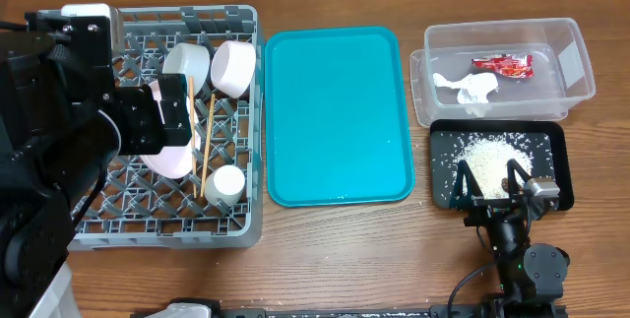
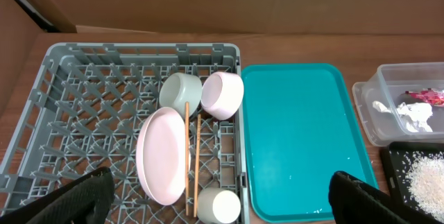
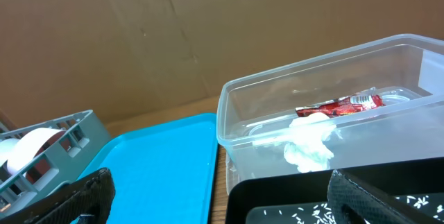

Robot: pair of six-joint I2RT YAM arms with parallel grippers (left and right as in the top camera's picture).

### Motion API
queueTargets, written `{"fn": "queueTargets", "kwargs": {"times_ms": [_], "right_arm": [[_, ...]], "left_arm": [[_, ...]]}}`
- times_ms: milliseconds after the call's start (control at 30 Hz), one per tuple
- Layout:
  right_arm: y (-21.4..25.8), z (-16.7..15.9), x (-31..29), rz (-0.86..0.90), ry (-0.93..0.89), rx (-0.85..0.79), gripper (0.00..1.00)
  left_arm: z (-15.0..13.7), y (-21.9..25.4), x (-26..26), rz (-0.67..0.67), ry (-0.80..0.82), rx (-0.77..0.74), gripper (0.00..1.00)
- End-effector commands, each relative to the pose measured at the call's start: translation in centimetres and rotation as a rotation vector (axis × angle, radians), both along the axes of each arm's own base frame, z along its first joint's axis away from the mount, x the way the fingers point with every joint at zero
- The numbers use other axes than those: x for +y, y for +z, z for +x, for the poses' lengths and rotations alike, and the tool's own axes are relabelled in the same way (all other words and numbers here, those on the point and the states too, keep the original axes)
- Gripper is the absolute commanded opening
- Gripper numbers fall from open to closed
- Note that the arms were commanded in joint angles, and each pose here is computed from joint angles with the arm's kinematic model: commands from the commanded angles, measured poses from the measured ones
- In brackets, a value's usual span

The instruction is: Sort waste into correct bins and load items into the dishwasher

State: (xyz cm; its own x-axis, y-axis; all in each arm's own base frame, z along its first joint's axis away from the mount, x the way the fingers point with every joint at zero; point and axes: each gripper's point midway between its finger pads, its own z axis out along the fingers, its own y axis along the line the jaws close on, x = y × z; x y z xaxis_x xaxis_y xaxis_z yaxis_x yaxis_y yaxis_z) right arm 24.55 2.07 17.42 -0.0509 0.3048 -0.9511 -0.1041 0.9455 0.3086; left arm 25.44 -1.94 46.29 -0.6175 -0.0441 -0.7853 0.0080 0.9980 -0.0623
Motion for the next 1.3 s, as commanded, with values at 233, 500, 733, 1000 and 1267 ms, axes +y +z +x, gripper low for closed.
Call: {"fn": "queueTargets", "kwargs": {"times_ms": [233,500,733,1000,1267], "right_arm": [[-0.2,0.0,0.0,-0.003,0.002,-0.004,1.00],[-0.2,0.0,0.0,-0.003,0.002,-0.004,1.00],[-0.2,0.0,0.0,-0.003,0.002,-0.004,1.00],[-0.2,0.0,0.0,-0.003,0.002,-0.003,1.00],[-0.2,0.0,0.0,-0.003,0.002,-0.004,1.00]], "left_arm": [[0.2,-0.1,-0.4,-0.012,-0.011,0.004,1.00],[0.1,-0.3,0.0,0.011,-0.002,0.011,1.00],[-0.4,0.8,-0.1,-0.001,-0.011,-0.074,1.00],[-0.1,-1.9,-0.2,-0.008,-0.015,-0.214,1.00],[-0.5,-10.3,1.1,0.019,0.014,-0.394,1.00]]}}
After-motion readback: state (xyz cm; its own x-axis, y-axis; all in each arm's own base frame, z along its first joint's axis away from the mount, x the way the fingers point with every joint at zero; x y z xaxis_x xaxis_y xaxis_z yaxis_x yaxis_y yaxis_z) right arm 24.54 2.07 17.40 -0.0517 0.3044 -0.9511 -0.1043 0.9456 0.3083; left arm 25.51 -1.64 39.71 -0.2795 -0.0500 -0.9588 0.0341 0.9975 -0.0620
